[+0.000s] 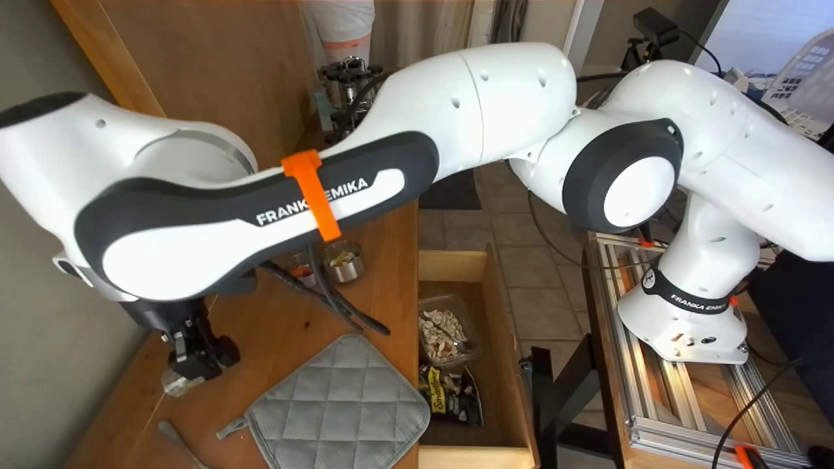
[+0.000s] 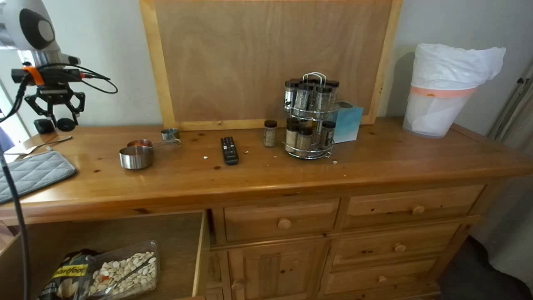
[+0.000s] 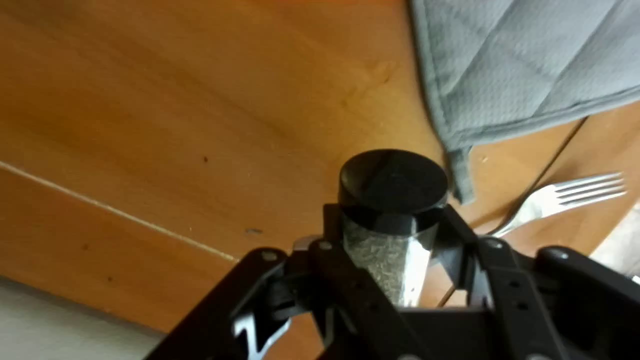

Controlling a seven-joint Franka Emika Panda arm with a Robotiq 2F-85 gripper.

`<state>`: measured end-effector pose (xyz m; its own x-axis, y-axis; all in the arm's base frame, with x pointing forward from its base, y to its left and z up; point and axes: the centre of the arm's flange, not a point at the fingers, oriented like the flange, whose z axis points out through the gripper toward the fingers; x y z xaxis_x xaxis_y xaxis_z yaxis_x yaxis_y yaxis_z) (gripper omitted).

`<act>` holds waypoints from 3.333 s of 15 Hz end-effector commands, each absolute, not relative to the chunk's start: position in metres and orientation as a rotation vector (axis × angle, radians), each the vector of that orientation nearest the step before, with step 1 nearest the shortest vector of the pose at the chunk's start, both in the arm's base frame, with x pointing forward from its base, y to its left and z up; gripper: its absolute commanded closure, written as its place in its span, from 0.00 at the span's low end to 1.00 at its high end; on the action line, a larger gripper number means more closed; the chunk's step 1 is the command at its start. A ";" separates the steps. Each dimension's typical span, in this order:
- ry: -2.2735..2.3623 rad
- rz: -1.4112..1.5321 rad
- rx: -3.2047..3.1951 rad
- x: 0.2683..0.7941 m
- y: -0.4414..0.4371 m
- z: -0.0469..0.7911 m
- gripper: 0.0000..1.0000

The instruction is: Put the jar on the left upright.

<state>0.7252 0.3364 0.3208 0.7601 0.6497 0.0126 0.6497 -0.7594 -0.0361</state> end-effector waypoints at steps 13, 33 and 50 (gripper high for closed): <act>-1.168 1.224 -3.140 0.651 0.169 0.408 0.77; -1.299 1.367 -3.045 0.672 0.154 0.387 0.77; -1.947 1.721 -2.894 0.703 0.057 0.300 0.77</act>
